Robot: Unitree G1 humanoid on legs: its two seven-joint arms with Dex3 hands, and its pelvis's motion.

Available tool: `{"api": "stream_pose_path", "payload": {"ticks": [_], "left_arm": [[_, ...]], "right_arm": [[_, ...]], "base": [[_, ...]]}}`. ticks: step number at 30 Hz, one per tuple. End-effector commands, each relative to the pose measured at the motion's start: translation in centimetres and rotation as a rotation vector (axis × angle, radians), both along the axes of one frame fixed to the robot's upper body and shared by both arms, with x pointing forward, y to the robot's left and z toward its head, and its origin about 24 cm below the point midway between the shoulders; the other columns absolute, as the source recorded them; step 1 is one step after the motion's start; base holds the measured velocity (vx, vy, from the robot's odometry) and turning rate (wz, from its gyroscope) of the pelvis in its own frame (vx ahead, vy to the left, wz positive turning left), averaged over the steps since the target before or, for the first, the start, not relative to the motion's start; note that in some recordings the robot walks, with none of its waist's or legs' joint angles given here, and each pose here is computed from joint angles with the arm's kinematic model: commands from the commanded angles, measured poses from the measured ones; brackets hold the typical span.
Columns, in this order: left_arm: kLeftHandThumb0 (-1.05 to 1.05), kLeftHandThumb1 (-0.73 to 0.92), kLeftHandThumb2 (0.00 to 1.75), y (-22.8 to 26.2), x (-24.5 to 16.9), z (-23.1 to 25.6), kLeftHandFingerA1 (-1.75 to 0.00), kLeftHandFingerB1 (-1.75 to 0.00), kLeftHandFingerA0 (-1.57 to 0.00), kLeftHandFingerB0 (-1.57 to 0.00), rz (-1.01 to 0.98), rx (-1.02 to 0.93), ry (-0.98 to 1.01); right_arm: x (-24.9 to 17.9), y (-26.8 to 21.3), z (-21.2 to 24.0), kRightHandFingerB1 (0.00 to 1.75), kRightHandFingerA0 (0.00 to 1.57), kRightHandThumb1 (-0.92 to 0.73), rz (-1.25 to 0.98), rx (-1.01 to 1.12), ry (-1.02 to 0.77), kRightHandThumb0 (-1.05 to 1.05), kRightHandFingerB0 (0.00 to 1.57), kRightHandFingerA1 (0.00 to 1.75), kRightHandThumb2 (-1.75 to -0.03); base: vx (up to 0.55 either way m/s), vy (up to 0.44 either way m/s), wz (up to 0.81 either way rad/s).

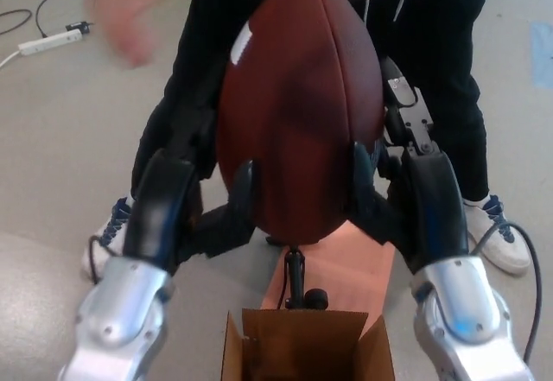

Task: Use both hands to pick up a football from a person and place it into a container beneath

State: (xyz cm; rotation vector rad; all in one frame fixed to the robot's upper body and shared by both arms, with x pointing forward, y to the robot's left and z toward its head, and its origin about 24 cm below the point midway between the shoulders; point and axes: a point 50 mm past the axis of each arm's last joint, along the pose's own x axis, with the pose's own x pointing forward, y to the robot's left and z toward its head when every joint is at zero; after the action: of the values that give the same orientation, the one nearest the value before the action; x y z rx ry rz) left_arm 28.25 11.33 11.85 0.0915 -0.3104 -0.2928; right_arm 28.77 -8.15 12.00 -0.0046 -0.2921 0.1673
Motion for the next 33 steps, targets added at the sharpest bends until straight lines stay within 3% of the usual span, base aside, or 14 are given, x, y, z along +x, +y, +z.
{"api": "stream_pose_path", "payload": {"ticks": [1,9,10,11,13,14,17,18,24,25,26,31,32,33], "left_arm": [[-0.82,0.79,1.08,-2.2,1.5,-0.3,-0.16,-0.23,0.00,-0.11,-0.094,0.019,0.017],[-0.79,0.82,1.11,-2.8,4.1,-2.4,-0.15,-0.21,0.00,-0.04,-0.082,0.073,0.129],[-0.80,0.83,1.11,-2.8,4.3,-2.6,-0.15,-0.20,-0.01,-0.03,-0.080,0.070,0.137],[-0.80,0.83,1.11,-2.8,4.4,-2.7,-0.15,-0.20,-0.01,-0.03,-0.080,0.068,0.139],[-0.80,0.83,1.10,-2.9,4.1,-3.8,-0.15,-0.21,-0.04,-0.05,-0.078,0.066,0.166],[-0.79,0.84,1.10,-2.9,4.2,-4.1,-0.15,-0.21,-0.04,-0.05,-0.078,0.072,0.168],[-0.79,0.84,1.11,-3.0,4.1,-4.7,-0.15,-0.21,-0.03,-0.04,-0.079,0.085,0.176],[-0.79,0.84,1.11,-3.2,3.7,-5.6,-0.14,-0.20,-0.02,-0.03,-0.087,0.083,0.205],[-0.80,0.83,1.10,-3.2,4.4,-6.0,-0.15,-0.21,-0.02,-0.06,-0.070,0.096,0.225],[-0.82,0.82,1.09,-2.7,4.4,-6.2,-0.17,-0.20,-0.06,-0.07,-0.062,0.112,0.221],[-0.82,0.82,1.09,-2.6,4.5,-6.3,-0.17,-0.20,-0.06,-0.07,-0.060,0.116,0.218],[-0.81,0.90,1.17,5.9,5.0,-8.4,-0.13,-0.11,0.00,0.00,0.138,0.157,0.342],[-0.78,0.82,1.01,7.7,5.0,-8.6,-0.08,-0.10,0.00,0.00,0.176,0.152,0.359],[-0.78,0.82,1.01,8.8,5.0,-8.7,-0.08,-0.10,0.00,0.00,0.201,0.147,0.368]], "right_arm": [[1.5,0.6,0.5,0.23,0.00,-0.82,0.040,-0.030,-0.019,-0.76,0.05,0.19,-1.14],[3.7,-1.0,-1.8,0.19,0.00,-0.87,0.013,0.002,0.073,-0.75,0.00,0.17,-1.16],[3.8,-1.1,-2.0,0.17,0.00,-0.92,0.007,0.003,0.081,-0.66,0.00,0.06,-0.85],[3.9,-1.1,-2.1,0.17,0.00,-0.92,0.005,0.004,0.083,-0.66,0.00,0.06,-0.85],[3.5,-1.2,-3.3,0.16,0.00,-0.92,0.003,0.000,0.122,-0.66,0.00,0.05,-0.85],[3.6,-1.3,-3.6,0.18,0.00,-0.88,0.001,0.008,0.128,-0.75,0.00,0.16,-1.16],[3.5,-1.5,-4.2,0.18,0.00,-0.88,-0.007,0.013,0.142,-0.75,0.00,0.16,-1.17],[3.0,-1.7,-5.0,0.18,0.00,-0.92,-0.020,0.011,0.165,-0.67,0.00,0.06,-0.85],[3.8,-2.3,-5.5,0.18,0.00,-0.92,-0.031,-0.009,0.193,-0.69,0.00,0.08,-0.85],[4.0,-2.7,-5.7,0.20,0.00,-0.86,-0.015,-0.020,0.195,-0.74,0.00,0.18,-1.16],[4.0,-2.8,-5.8,0.20,0.00,-0.86,-0.010,-0.023,0.195,-0.74,0.00,0.18,-1.16],[4.2,-7.7,-8.7,0.16,0.06,-0.86,-0.167,-0.091,0.326,-0.82,0.06,0.25,-1.14],[4.1,-8.8,-9.0,0.16,0.05,-0.87,-0.192,-0.099,0.339,-0.81,0.05,0.24,-1.15],[4.0,-9.6,-9.1,0.16,0.05,-0.87,-0.208,-0.105,0.347,-0.81,0.05,0.24,-1.15]], "base": [[0.00,0.000,0.00],[0.00,0.000,0.00],[0.00,0.000,0.00],[0.00,0.000,0.00],[0.00,0.000,0.00],[0.00,0.000,0.00],[0.00,0.000,0.00],[0.00,0.000,0.00],[0.00,0.000,0.00],[0.00,0.000,0.00],[0.00,0.000,0.00],[0.00,0.000,0.00],[0.00,0.000,0.00],[0.00,0.000,0.00]]}}
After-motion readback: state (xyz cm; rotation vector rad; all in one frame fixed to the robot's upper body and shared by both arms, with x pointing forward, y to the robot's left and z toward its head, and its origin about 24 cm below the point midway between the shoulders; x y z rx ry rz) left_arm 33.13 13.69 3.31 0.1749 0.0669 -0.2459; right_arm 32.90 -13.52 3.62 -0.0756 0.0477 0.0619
